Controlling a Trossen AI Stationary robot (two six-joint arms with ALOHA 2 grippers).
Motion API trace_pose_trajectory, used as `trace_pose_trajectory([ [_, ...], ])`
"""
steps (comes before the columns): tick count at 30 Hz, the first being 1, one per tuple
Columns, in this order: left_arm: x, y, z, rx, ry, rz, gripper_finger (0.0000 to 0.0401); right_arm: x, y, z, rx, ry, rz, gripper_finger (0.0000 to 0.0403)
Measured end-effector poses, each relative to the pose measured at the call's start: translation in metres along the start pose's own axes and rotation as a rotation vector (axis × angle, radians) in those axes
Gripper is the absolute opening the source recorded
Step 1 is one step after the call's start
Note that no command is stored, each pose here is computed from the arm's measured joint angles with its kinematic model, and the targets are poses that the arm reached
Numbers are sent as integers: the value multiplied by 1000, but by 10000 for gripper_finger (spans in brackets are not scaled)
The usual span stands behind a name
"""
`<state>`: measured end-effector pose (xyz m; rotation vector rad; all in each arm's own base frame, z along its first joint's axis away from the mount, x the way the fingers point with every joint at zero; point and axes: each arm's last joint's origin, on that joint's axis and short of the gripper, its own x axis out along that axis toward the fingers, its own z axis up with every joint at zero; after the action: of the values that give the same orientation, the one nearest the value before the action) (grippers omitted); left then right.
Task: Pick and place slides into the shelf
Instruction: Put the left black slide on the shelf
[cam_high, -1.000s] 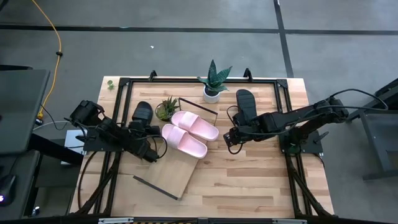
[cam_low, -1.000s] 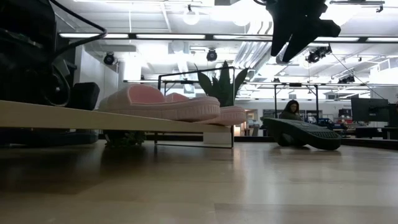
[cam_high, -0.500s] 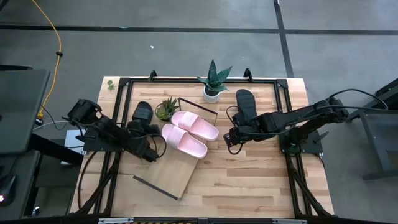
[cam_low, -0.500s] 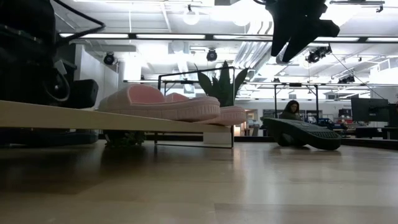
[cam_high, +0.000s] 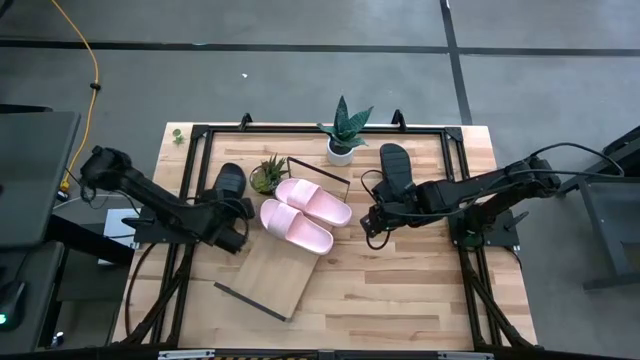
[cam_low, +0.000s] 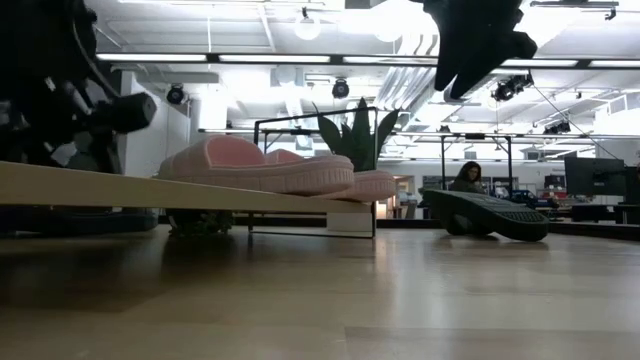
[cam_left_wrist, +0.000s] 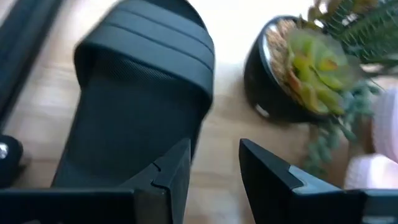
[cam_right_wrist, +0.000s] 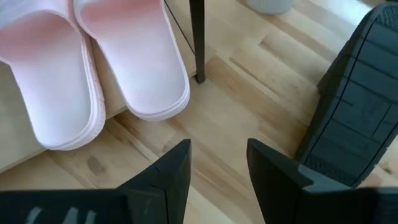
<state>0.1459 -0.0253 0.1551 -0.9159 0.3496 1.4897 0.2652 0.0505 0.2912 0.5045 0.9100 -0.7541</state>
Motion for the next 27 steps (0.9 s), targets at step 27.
trace_pose_trajectory([
  [27,-50,3,55,187,370,-567,127,0,3,4,-78,-71,5,146],
])
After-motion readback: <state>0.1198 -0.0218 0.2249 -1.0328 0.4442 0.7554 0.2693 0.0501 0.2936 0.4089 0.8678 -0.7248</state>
